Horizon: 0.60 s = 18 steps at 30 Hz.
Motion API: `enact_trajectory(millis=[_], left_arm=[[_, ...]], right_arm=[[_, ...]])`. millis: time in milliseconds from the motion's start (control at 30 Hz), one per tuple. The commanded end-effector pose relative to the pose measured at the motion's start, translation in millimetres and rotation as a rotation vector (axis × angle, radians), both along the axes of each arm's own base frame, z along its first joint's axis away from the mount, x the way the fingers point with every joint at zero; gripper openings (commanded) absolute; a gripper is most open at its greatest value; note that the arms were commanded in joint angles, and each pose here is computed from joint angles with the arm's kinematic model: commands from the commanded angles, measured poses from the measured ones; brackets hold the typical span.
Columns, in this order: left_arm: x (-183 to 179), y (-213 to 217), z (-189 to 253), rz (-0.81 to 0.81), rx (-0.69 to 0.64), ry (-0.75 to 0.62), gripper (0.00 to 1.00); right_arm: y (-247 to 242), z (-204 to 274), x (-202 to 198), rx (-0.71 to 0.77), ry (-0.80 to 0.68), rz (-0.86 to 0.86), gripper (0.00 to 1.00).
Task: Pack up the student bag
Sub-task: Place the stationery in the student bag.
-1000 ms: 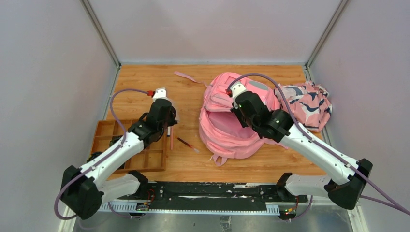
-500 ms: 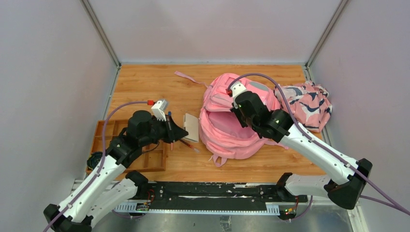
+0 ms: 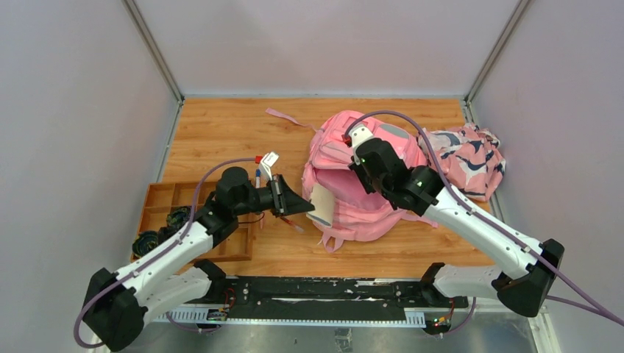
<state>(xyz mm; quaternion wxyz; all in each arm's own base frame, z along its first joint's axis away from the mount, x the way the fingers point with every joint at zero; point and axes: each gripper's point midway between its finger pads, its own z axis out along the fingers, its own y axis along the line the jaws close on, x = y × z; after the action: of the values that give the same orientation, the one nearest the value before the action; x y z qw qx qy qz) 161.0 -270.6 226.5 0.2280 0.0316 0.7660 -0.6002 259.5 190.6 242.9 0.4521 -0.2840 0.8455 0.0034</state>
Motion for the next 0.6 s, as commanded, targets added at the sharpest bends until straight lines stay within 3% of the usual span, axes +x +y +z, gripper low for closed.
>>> enact_trajectory(millis=[0, 267, 567], left_arm=[[10, -22, 43, -0.061, -0.125, -0.083, 0.00], [37, -59, 47, -0.110, -0.209, -0.057, 0.00], [97, -99, -1, -0.073, -0.136, 0.006, 0.00]], right_arm=[[8, 29, 13, 0.098, -0.068, -0.036, 0.00], [11, 29, 11, 0.105, -0.061, -0.020, 0.00], [14, 31, 8, 0.120, -0.050, -0.011, 0.00]])
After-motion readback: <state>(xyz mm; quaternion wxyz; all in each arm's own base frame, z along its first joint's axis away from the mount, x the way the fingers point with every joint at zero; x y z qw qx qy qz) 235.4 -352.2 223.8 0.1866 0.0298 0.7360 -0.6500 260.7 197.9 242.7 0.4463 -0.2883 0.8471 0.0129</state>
